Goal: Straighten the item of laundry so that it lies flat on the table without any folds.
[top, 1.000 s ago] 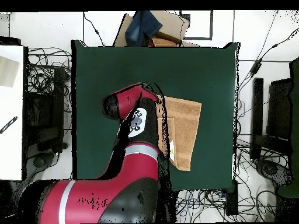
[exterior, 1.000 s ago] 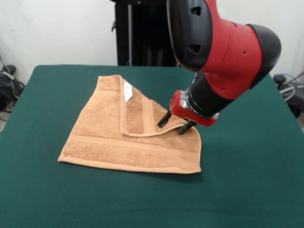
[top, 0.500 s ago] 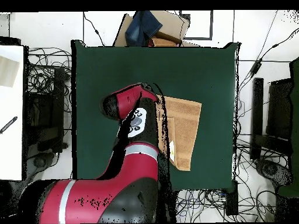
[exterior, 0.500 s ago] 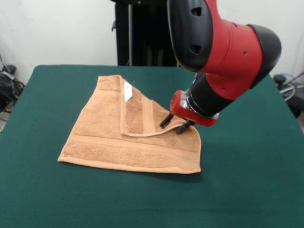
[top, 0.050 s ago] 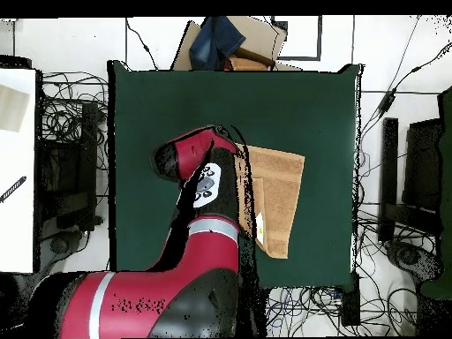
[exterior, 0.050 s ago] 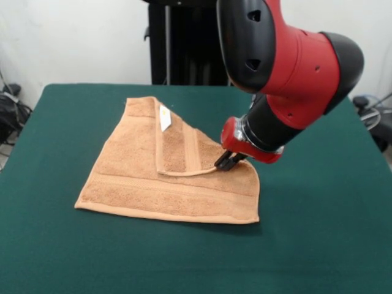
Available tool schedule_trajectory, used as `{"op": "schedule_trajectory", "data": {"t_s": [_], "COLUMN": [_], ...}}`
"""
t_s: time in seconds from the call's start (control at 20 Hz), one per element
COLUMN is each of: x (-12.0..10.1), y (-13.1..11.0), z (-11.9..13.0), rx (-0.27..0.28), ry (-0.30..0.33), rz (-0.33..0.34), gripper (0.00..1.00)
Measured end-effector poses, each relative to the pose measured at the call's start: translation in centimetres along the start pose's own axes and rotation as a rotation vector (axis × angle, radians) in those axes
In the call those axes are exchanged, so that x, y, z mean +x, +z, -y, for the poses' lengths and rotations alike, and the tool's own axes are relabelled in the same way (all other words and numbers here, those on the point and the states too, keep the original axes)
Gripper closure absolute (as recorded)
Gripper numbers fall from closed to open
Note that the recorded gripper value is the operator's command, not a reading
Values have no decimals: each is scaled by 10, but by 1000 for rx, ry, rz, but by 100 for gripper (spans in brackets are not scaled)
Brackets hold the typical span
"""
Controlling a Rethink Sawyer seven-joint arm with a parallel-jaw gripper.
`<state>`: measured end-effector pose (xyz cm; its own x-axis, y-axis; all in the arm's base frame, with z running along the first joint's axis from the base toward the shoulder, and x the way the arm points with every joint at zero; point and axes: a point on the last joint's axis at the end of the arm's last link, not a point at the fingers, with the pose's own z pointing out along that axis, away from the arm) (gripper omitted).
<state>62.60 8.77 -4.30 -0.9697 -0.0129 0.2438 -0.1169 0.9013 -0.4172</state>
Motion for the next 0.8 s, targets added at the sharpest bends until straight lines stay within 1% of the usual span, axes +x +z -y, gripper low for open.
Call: {"op": "schedule_trajectory", "data": {"t_s": [0.65, 0.7, 0.8], "x": [0, 0, 0], "y": [0, 0, 0], "z": [-3, -4, -4], "rx": [-5, -6, -7], "ry": [-3, -4, -4], "rz": [1, 1, 1], "gripper": [100, 0, 0]}}
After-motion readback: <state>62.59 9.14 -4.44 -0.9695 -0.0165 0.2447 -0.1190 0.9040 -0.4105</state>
